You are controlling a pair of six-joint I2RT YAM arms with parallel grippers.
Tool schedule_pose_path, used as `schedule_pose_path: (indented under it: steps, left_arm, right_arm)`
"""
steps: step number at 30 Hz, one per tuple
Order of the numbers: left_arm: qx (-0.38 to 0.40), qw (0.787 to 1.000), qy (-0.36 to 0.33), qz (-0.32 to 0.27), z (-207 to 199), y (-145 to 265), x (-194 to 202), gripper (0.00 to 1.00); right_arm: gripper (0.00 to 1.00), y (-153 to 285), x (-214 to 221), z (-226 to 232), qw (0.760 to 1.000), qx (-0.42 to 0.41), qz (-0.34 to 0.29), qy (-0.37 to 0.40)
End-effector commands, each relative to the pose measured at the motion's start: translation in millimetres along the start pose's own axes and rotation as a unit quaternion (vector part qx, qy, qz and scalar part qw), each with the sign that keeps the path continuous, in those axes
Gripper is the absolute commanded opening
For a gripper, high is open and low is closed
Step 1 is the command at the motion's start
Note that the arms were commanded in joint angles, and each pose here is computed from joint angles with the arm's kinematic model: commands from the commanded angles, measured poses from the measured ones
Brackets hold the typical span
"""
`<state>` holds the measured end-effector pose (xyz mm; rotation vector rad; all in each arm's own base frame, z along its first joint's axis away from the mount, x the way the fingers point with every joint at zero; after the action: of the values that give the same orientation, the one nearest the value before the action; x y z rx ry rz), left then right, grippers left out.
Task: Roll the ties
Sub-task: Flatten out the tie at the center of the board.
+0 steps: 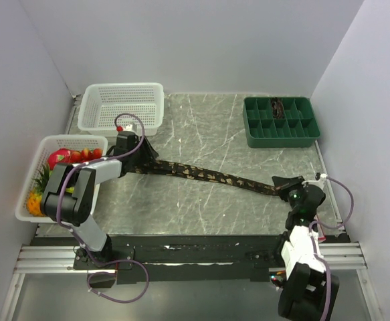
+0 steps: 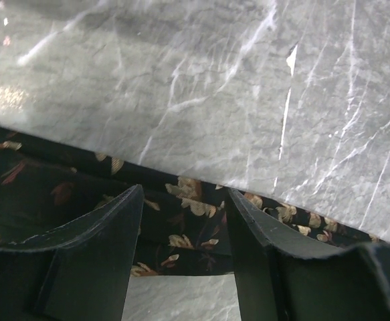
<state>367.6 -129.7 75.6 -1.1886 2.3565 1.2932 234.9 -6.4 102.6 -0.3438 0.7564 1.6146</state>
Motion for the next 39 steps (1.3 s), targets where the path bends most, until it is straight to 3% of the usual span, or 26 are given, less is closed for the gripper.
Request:
schedule_pose_path:
  steps: [1,9,22,29,39]
  left_arm:
    - [0.021,1.000,-0.009,0.006,-13.8,-3.7,-6.6,0.58]
    - [-0.011,1.000,-0.005,-0.010,-5.2,9.3,-18.1,0.59]
    - [-0.034,0.999,0.006,-0.036,12.8,34.7,-40.9,0.61]
    - [-0.046,0.998,0.023,-0.039,20.7,35.6,-41.7,0.61]
    - [-0.127,0.990,0.038,-0.050,51.7,35.8,-41.3,0.63]
  right_arm:
    - [0.00,0.7,30.2,-18.8,0.997,0.030,0.065,-0.007]
    - [0.00,-22.3,5.5,-3.8,0.999,-0.037,0.002,0.028]
    - [0.00,-61.2,-0.3,-1.2,0.989,-0.089,0.003,-0.115]
    - [0.00,-71.1,-8.0,-6.9,0.999,-0.012,0.024,-0.031]
    - [0.00,-56.0,-28.6,27.9,0.996,-0.057,0.005,0.066]
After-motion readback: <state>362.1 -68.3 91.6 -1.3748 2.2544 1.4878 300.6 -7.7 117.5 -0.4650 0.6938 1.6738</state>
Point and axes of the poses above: each gripper's point midway between its finger pads, its own y axis back along the fingers, its own z axis along the line the jaws close on, x = y × z, the point moved 4 cm from there along y, back along the fingers, and after that the axes turned 8 degrees about y, right-handed, at the moved point
